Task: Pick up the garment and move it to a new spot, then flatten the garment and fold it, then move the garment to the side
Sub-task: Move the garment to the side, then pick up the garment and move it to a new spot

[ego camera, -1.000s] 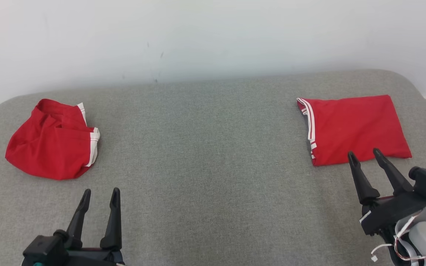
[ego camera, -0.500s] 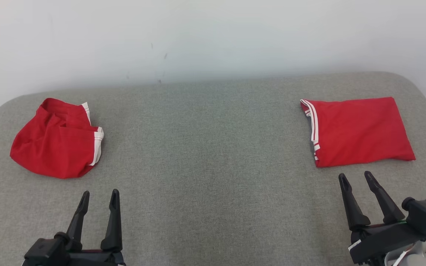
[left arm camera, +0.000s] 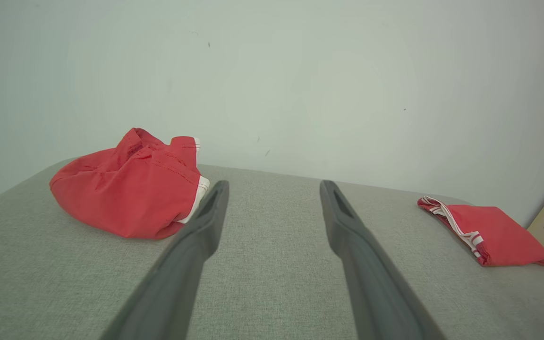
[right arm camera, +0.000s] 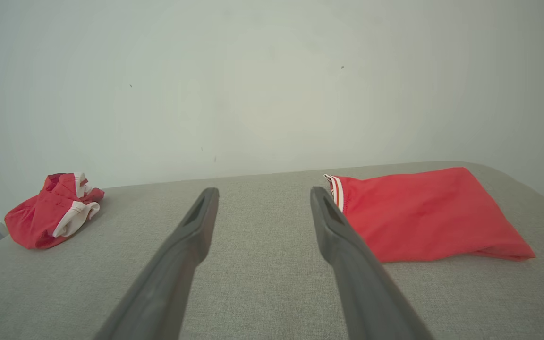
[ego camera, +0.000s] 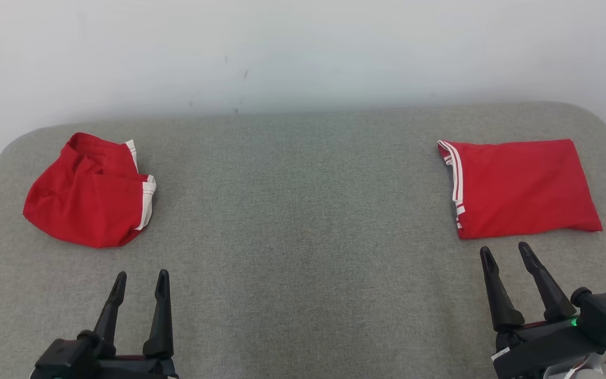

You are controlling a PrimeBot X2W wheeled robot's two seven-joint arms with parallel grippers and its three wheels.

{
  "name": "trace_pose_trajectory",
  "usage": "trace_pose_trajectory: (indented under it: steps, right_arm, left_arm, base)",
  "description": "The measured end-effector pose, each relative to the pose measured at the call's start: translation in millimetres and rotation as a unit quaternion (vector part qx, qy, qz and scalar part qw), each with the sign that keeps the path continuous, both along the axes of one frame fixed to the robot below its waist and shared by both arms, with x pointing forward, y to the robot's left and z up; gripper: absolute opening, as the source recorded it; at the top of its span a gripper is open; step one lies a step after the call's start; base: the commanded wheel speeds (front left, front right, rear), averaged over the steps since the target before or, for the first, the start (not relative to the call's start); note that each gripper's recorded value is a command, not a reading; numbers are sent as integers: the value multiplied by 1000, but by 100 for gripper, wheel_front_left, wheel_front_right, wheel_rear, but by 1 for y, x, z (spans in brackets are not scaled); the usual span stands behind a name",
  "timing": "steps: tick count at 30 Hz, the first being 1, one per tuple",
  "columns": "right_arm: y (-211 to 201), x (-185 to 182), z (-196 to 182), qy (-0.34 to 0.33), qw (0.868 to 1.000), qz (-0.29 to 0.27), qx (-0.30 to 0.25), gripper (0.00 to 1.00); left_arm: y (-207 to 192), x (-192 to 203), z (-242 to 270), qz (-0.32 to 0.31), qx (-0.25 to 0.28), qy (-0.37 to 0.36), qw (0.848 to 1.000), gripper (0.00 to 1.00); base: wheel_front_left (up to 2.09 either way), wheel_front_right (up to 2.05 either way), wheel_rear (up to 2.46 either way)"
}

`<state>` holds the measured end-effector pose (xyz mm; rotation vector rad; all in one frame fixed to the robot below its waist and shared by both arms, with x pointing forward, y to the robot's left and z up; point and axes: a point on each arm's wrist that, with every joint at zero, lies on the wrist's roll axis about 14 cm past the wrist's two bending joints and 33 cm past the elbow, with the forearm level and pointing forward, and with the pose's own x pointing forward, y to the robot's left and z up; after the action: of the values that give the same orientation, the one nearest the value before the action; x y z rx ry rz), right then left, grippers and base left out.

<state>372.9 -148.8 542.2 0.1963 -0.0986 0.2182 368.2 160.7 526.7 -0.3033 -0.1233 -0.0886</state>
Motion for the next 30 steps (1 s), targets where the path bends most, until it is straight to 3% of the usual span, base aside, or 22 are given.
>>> trace_pose_trajectory:
  steps: [30]
  right_arm:
    - [26,16,0,-15,999,34,-26,100]
  left_arm:
    - [41,-11,-12,70,42,21,996,100]
  base:
    - [0,0,0]
